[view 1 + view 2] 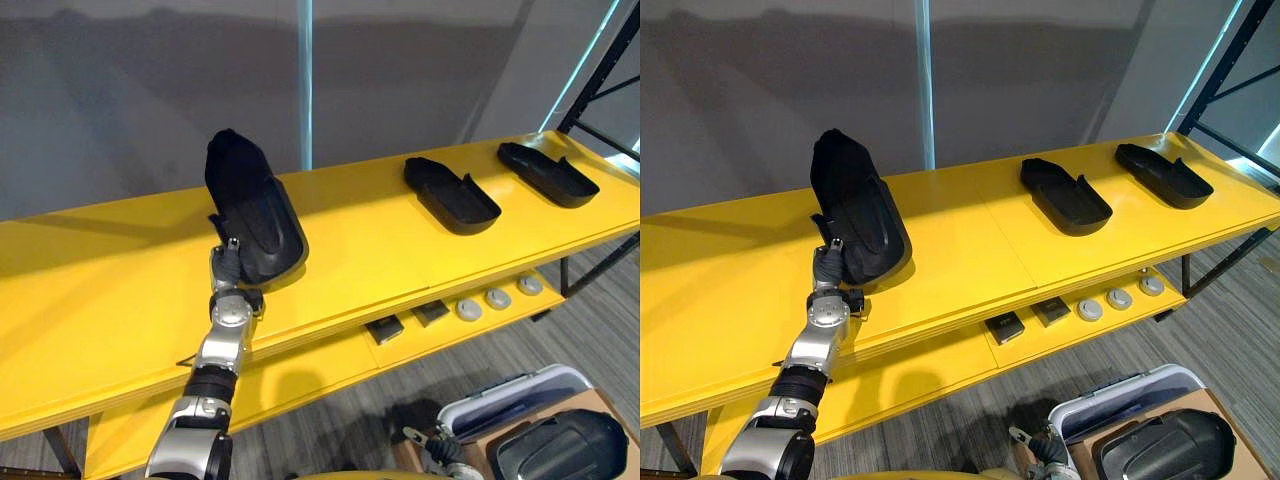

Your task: Walk over and take plastic housings, then place them on the shelf

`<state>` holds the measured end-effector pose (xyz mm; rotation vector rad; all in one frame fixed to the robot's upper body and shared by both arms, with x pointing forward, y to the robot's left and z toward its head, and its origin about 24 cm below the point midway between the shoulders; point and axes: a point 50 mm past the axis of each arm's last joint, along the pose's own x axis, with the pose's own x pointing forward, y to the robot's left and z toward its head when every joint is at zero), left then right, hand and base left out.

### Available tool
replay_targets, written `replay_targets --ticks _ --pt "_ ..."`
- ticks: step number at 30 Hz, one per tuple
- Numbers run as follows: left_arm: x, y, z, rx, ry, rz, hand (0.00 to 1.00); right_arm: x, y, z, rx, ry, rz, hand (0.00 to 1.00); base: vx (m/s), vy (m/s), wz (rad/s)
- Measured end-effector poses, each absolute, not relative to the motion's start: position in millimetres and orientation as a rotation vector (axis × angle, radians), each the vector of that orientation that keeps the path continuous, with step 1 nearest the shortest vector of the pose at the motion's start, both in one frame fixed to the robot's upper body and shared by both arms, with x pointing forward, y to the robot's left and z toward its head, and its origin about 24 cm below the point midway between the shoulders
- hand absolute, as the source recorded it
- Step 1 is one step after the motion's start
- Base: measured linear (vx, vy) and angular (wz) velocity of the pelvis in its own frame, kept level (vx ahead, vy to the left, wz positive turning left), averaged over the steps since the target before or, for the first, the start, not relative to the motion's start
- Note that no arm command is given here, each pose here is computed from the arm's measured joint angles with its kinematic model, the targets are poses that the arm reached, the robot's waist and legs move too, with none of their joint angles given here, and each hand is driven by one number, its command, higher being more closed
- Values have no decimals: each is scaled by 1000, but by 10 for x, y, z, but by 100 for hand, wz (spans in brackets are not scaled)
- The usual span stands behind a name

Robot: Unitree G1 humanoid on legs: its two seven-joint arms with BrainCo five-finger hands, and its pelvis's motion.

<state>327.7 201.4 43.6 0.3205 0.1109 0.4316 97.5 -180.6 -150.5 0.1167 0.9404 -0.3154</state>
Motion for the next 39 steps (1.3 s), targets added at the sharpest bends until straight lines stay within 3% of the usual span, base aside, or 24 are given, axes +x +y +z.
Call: replay_targets --ticks 19,25,33,39 --pt "3304 2062 449 330 119 462 0 1072 -1829 -1479 108 914 -312 0 0 0 0" --pt "3299 2032 453 212 109 494 0 1071 -1831 -1479 106 915 -314 0 10 9 3" --pt "3293 1720 538 -3 51 437 0 1092 -1835 -1470 104 911 -317 0 0 10 2" --pt "3175 1482 503 -51 32 351 0 1099 -1844 -1461 96 911 -331 0 -3 2 1"
